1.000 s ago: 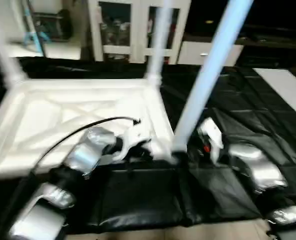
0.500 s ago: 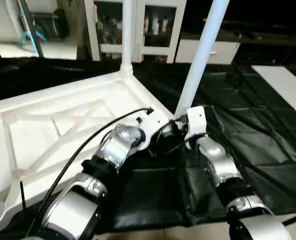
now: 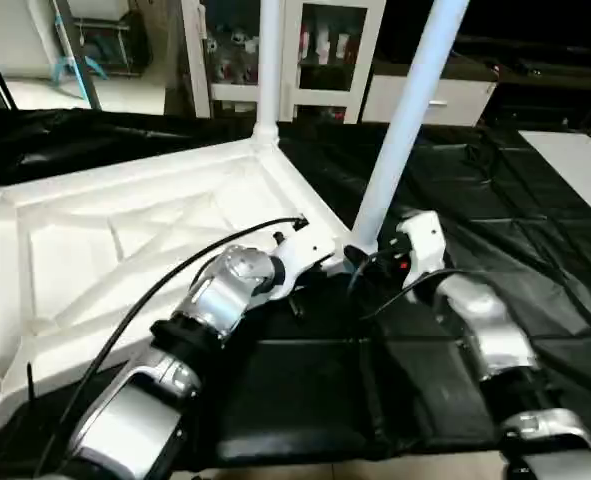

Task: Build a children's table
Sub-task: Rotate leg to tighten

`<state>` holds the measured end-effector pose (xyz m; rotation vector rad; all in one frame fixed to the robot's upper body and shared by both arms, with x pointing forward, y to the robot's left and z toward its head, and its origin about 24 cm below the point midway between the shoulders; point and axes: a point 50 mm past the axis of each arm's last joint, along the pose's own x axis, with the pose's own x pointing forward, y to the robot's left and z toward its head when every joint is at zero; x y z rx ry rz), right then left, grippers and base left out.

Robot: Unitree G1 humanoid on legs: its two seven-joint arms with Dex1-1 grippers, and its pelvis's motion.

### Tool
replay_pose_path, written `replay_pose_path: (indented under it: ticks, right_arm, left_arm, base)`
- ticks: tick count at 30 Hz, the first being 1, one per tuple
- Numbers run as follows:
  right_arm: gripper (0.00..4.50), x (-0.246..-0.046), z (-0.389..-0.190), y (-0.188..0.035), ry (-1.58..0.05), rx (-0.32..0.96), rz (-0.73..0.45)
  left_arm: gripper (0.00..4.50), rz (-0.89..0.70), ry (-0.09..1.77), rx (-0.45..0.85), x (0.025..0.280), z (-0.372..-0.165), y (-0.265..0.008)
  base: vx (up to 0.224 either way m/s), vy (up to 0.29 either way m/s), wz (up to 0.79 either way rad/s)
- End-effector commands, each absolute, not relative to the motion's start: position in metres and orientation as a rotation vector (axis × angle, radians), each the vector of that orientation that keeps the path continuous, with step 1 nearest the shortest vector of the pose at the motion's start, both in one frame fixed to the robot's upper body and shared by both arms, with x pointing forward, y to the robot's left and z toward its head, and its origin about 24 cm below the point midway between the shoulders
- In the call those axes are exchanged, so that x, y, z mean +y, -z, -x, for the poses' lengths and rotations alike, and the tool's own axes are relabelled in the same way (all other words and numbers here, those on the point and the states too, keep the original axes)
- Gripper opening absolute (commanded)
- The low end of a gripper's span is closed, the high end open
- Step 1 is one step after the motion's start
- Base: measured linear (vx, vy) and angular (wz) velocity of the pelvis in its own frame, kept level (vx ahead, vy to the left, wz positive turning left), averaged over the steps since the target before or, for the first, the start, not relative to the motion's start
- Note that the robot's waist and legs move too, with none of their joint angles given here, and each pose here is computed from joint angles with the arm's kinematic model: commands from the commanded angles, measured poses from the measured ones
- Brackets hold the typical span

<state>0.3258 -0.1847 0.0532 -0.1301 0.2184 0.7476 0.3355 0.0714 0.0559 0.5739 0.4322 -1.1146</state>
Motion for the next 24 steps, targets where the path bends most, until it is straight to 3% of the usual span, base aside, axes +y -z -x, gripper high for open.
replay_pose_path:
  ticks: [1, 4, 9, 21, 24]
  right_arm:
    - [4.42, -0.192, -0.312, -0.061, -0.945, 0.248, 0.140]
    - [4.47, -0.198, -0.298, -0.062, -1.088, 0.318, 0.127]
    - [4.47, -0.200, -0.286, -0.062, -1.235, 0.379, 0.134]
    - [4.47, -0.186, -0.282, -0.062, -1.357, 0.381, 0.171]
    - [4.20, -0.185, -0.280, -0.061, -1.387, 0.397, 0.193]
  left_arm:
    - [0.00, -0.571, 1.323, 0.493, 0.080, -0.315, -0.039]
    - [0.00, -0.543, 1.501, 0.529, 0.088, -0.299, -0.040]
    - [0.00, -0.538, 1.542, 0.581, 0.098, -0.294, -0.040]
    - [0.00, -0.512, 1.620, 0.598, 0.098, -0.286, -0.045]
    - [0.00, -0.515, 1.618, 0.600, 0.098, -0.286, -0.046]
  base:
    - [0.000, 0.000, 0.00]
    - [0.000, 0.000, 0.00]
    - [0.000, 0.000, 0.00]
    - [0.000, 0.000, 0.00]
    - [0.000, 0.000, 0.00]
